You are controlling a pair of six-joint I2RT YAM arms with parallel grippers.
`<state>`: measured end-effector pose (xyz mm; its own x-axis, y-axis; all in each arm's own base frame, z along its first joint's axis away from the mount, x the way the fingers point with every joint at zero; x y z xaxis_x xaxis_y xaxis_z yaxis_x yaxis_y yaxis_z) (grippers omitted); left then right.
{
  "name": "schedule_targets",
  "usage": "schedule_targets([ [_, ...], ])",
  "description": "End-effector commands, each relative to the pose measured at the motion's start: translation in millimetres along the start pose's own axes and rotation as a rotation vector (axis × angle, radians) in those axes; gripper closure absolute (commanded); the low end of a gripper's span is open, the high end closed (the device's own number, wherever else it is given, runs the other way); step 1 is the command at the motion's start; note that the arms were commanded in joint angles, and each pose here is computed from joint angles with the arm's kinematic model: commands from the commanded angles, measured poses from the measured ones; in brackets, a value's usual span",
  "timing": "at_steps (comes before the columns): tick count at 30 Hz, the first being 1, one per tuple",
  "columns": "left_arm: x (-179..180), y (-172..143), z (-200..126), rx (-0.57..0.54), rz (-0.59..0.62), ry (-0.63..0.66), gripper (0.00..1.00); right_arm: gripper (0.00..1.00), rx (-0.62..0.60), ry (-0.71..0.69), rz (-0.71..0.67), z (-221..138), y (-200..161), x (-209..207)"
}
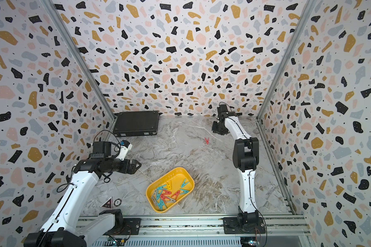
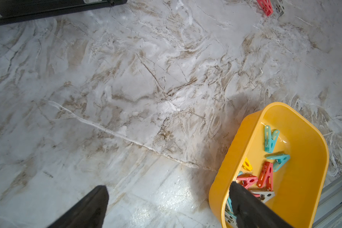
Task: Take the clothespins out of the storage box
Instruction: Place the clothespin at the center of the board, then pick up the clothespin from the storage box.
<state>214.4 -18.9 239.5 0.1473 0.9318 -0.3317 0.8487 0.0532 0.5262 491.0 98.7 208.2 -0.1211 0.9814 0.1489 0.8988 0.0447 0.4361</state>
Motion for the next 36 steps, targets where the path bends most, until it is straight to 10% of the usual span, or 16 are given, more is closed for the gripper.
schedule_targets([
  [1,-1,-1,-1,-0.011,0.022,-0.006,0.0,0.67,-0.087,0.053,-0.035,-70,-3,11],
  [14,-1,-1,0,-0.011,0.022,-0.005,0.0,0.67,-0.028,0.206,-0.299,-144,-137,91],
  [36,0,-2,1,-0.005,0.02,-0.002,0.0,0.67,0.153,0.378,-0.609,-106,-266,214],
])
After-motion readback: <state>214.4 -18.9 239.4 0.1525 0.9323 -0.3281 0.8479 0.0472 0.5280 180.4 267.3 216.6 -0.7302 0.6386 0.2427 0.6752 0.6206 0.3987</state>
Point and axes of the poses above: each gripper's point midway between its finger pads, its own z axis out along the fingers, its own x axis along the line the jaws close on, y = z × x, the point moved 9 cm from there along -z, back along the fingers, and after that the axes turned 14 degrees about -z, right-handed, at the moved point
